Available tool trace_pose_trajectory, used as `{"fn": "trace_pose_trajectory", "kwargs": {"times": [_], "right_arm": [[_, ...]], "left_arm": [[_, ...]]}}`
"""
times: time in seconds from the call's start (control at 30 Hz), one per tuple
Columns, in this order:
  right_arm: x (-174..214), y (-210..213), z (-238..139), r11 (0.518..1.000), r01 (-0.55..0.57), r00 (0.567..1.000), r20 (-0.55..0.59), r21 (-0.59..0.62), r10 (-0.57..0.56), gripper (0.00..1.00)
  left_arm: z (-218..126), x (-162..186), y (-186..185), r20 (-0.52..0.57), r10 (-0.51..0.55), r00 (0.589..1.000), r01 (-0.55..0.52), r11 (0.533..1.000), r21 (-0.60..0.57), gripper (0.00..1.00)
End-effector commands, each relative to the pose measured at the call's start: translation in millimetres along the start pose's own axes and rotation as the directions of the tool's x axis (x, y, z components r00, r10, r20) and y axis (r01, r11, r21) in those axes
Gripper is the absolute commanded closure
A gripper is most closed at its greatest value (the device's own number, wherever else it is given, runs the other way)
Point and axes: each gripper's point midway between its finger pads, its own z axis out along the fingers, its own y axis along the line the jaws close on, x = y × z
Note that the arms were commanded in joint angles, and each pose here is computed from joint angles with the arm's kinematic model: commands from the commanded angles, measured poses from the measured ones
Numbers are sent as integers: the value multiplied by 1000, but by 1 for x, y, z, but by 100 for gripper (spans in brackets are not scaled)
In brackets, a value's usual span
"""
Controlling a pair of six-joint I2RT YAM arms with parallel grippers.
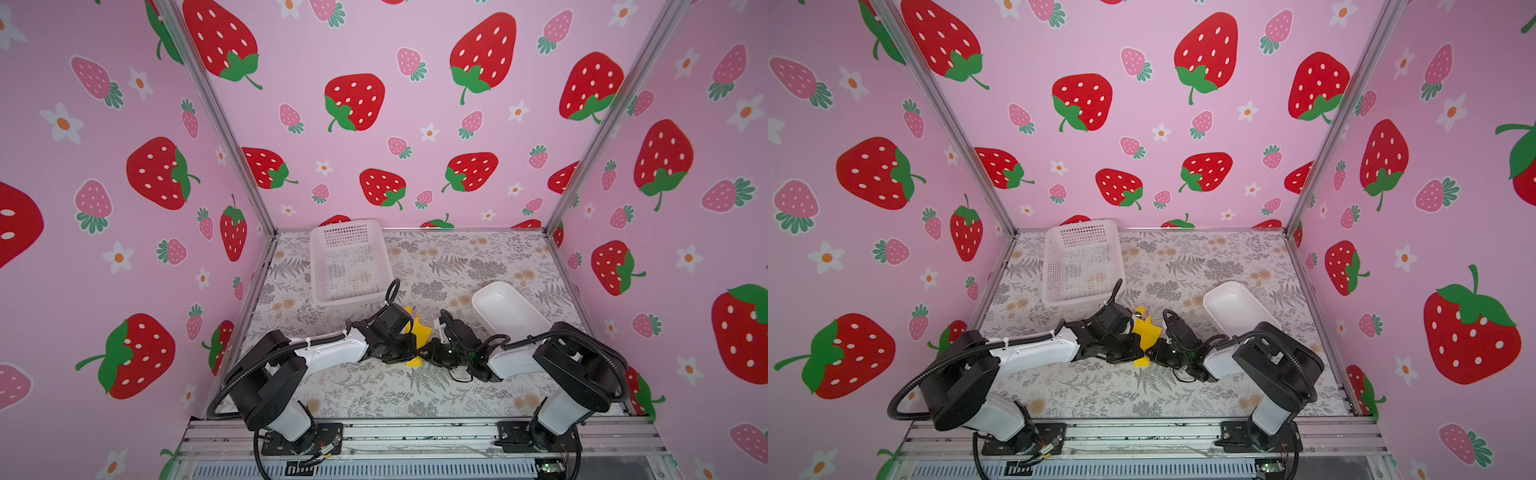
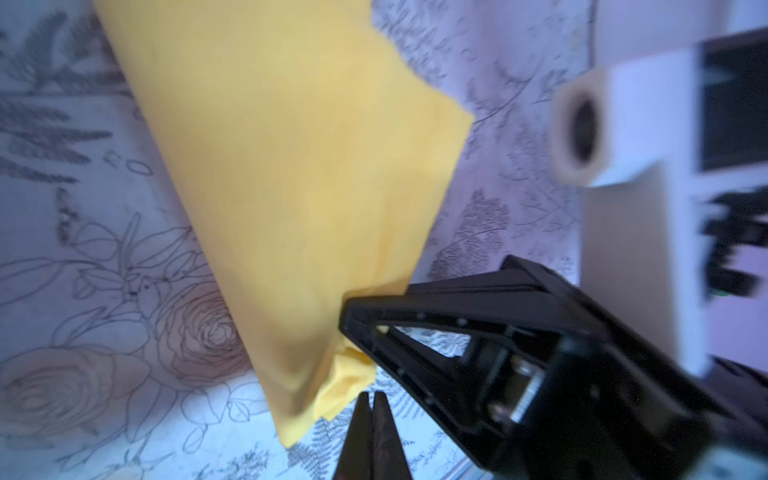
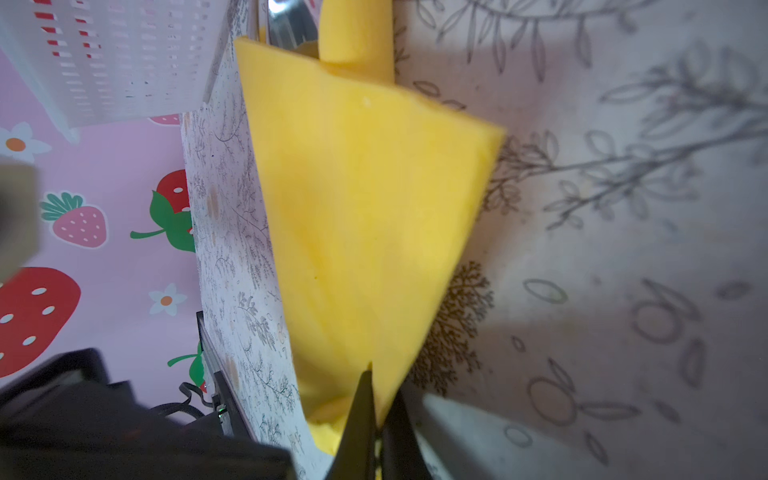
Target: Place the utensils on the paper napkin and roll it up
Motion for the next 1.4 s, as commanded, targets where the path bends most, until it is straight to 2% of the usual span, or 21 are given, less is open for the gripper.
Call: {"fn": "trace_pose_trajectory", "kwargs": {"times": [0.0,0.17,0.33,0.47,0.77,0.93,1.07,1.17,1.27,1.37], "right_arm": [[6,-20,-2,997,-22,1000,-14,68,23,96],[6,-19,-2,998,-19,1000,-15,64,20,96],[7,-21,-3,997,-25,1000,-13,68,26,96],[7,-20,-3,997,-25,1000,-13,68,26,96],[8,-24,-3,997,-30,999,-16,76,32,96],[7,-22,-2,997,-32,999,-14,71,33,97],[6,-18,-3,998,-22,1000,-14,54,23,97],[7,-14,-3,999,-5,1000,-22,37,6,97],[11,-7,-2,1000,21,998,-53,8,-21,97],[16,-5,-5,999,39,997,-68,-11,-40,99]], "left_arm": [[-14,-9,10,52,0,999,2,999,-45,100],[-8,-16,19,35,-39,999,40,999,-31,100],[1,-25,11,4,-21,1000,21,1000,-15,100],[13,-18,16,-27,-52,998,52,999,8,100],[26,6,53,-80,-102,992,94,991,-95,100],[16,2,37,-74,-67,995,64,997,-41,100],[-9,-12,19,-3,-42,999,42,999,-18,100],[-51,-28,14,164,-33,986,40,999,-36,99],[-91,-40,20,308,-31,951,53,997,-64,85],[-109,-42,23,323,-42,946,61,997,-50,82]]}}
